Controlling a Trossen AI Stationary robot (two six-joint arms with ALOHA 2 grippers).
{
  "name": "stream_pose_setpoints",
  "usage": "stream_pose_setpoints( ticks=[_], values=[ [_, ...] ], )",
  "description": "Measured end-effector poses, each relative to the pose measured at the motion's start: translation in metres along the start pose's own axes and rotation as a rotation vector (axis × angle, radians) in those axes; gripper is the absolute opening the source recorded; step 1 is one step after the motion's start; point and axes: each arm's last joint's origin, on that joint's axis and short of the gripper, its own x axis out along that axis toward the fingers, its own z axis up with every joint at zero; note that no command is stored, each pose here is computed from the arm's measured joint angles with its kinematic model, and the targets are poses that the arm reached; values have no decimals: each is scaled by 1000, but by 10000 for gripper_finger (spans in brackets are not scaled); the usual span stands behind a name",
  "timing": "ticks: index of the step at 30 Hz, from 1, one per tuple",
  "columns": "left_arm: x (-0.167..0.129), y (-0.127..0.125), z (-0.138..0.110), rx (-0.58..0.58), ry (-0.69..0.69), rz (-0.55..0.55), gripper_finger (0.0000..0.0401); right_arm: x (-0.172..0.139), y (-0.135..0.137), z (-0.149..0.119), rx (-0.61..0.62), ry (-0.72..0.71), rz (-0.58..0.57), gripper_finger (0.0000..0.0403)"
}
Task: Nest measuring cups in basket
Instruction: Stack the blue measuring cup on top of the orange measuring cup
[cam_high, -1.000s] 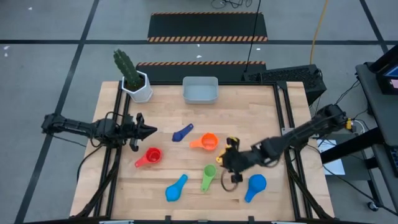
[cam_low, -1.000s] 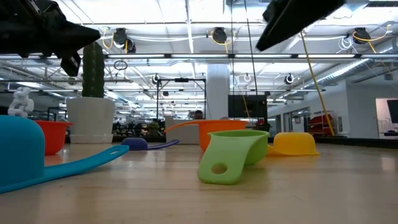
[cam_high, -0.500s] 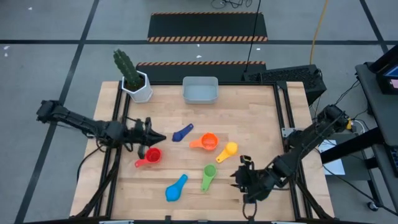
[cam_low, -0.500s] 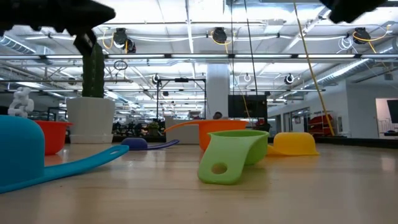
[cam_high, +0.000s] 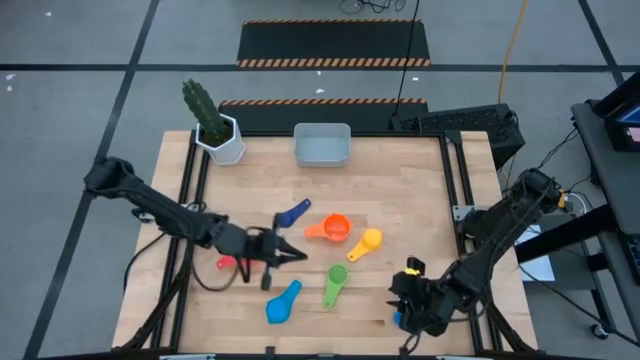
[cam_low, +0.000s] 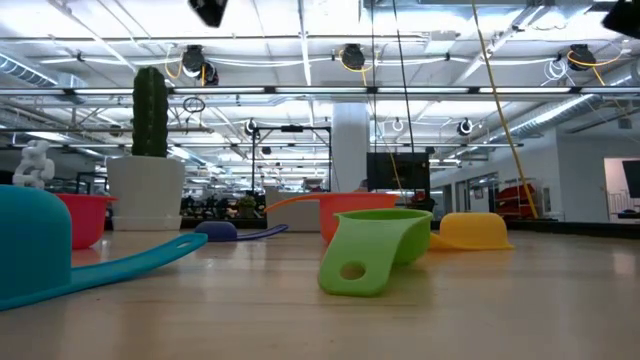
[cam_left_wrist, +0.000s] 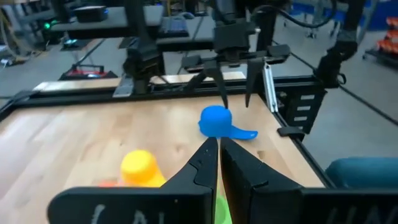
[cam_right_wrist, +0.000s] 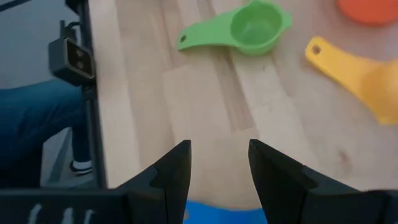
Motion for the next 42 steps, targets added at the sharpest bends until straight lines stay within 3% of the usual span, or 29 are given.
stream_pose_setpoints(
  ticks=[8,24,29,35,42],
  values=[
    [51,-30,5,157,74,-46,21,-1,2,-15,66,-28,-66,153],
    [129,-70,-7,291,232,-136,21,27,6,-39,180,210,-134,88],
    [153,-78,-8,335,229,-146,21,21,0,-38,195,222,-174,75],
    [177,-84,-13,360,252,-174,21,12,-16,-42,268,251,-344,63],
    [186,-83,-21,341,277,-255,21,7,-14,-50,318,291,-354,61]
  ],
)
